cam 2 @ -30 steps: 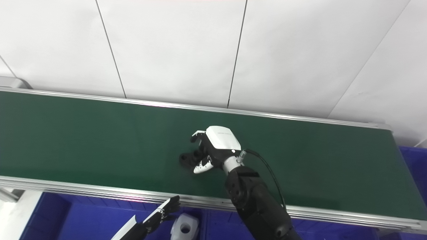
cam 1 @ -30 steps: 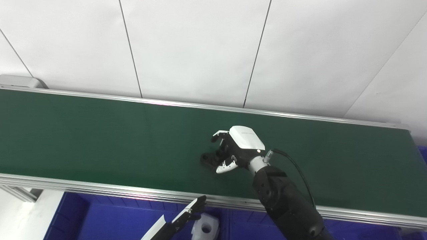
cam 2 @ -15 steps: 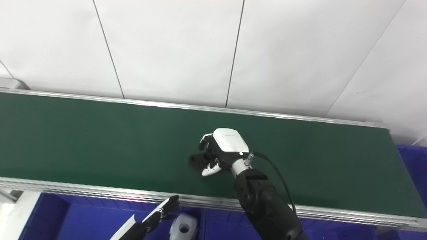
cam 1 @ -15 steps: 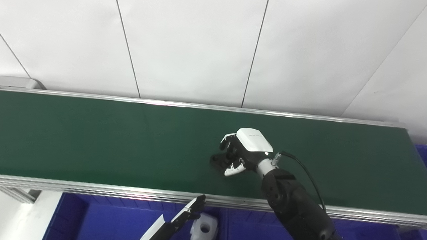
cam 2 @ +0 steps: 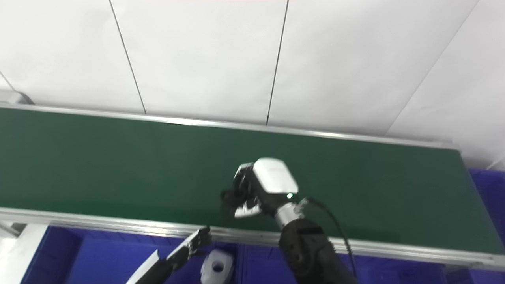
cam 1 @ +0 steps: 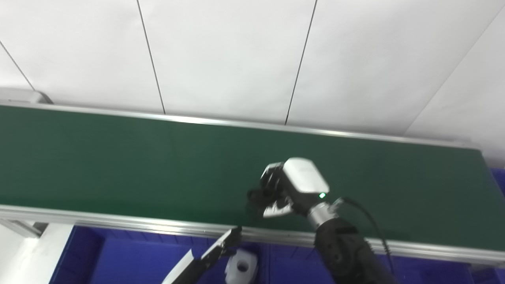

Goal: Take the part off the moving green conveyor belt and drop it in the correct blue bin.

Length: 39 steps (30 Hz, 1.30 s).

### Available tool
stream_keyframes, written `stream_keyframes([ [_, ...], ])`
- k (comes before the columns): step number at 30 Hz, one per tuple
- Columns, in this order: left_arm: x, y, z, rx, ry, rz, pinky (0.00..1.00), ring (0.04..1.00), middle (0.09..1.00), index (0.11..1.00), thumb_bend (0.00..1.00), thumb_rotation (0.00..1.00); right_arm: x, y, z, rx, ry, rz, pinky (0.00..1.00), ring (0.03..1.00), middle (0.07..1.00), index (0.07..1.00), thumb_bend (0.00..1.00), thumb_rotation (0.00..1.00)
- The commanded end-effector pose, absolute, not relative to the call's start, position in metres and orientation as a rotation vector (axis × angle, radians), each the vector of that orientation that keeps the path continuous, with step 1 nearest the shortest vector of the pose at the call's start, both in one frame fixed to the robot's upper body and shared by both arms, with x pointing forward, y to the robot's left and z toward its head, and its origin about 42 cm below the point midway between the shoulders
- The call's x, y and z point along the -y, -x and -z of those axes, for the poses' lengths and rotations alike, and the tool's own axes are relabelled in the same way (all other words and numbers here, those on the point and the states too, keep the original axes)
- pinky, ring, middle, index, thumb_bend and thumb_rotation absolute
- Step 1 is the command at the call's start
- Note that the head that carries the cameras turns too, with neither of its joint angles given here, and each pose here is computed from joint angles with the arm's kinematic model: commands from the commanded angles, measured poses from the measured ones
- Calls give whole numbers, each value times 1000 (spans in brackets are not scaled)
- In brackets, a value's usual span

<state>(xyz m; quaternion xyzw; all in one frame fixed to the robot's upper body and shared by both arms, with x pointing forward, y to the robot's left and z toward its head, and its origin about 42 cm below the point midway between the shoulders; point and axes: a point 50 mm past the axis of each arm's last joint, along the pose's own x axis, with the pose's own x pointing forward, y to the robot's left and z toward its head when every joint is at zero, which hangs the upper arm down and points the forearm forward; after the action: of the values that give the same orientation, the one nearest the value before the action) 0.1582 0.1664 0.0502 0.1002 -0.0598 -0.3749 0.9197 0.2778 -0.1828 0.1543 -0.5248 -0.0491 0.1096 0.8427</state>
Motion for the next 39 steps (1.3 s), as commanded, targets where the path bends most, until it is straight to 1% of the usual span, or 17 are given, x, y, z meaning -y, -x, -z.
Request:
stream_keyframes([
  [1,-162,-161,-63,202,-192,762,871,936,969,978,653,528,185,-269,-175,193,1089,-176,190,388,501,491,516,0],
  [6,-162,-161,-64,207,-191,752,867,930,963,971,653,509,193,-244,-185,234,1068,-132,168,381,503,490,516,0],
  [8,-162,-162,-65,209,-196,747,867,927,960,968,658,513,197,-231,-187,229,1053,-120,160,259,478,489,524,0],
  [10,-163,-162,-65,212,-199,743,867,923,957,967,655,516,200,-219,-189,212,1036,-116,152,225,472,489,526,0],
  [14,-163,-163,-67,214,-192,728,874,924,955,967,651,516,205,-192,-184,151,1022,-134,139,196,470,488,527,0],
  [17,-163,-164,-70,213,-185,716,878,925,954,966,652,523,209,-174,-177,98,1023,-166,164,235,472,488,527,0],
  [19,-163,-165,-71,215,-185,703,860,914,951,965,666,546,212,-161,-170,42,1026,-187,175,253,473,488,528,0],
  [22,-164,-166,-72,220,-195,689,848,909,950,964,682,577,214,-149,-160,-22,1017,-206,163,238,472,488,528,0],
  [25,-167,-169,-75,219,-204,684,862,919,955,970,686,602,216,-139,-146,-133,1025,-266,145,209,470,489,527,0],
  [26,-167,-170,-76,220,-206,682,867,920,957,974,688,615,216,-137,-142,-165,1029,-284,142,215,471,489,527,0],
  [30,-171,-173,-81,203,-221,657,891,931,962,976,713,649,216,-140,-124,-251,1058,-352,142,226,471,489,527,0],
  [32,-172,-173,-82,197,-219,646,883,929,960,972,732,669,216,-143,-117,-285,1075,-378,140,223,471,489,527,0],
  [34,-173,-173,-83,198,-210,643,881,931,962,971,727,664,216,-148,-112,-304,1108,-392,138,219,471,489,528,0],
  [39,-175,-173,-82,196,-202,642,878,933,965,968,724,664,214,-157,-96,-365,1221,-457,185,270,474,489,529,0],
])
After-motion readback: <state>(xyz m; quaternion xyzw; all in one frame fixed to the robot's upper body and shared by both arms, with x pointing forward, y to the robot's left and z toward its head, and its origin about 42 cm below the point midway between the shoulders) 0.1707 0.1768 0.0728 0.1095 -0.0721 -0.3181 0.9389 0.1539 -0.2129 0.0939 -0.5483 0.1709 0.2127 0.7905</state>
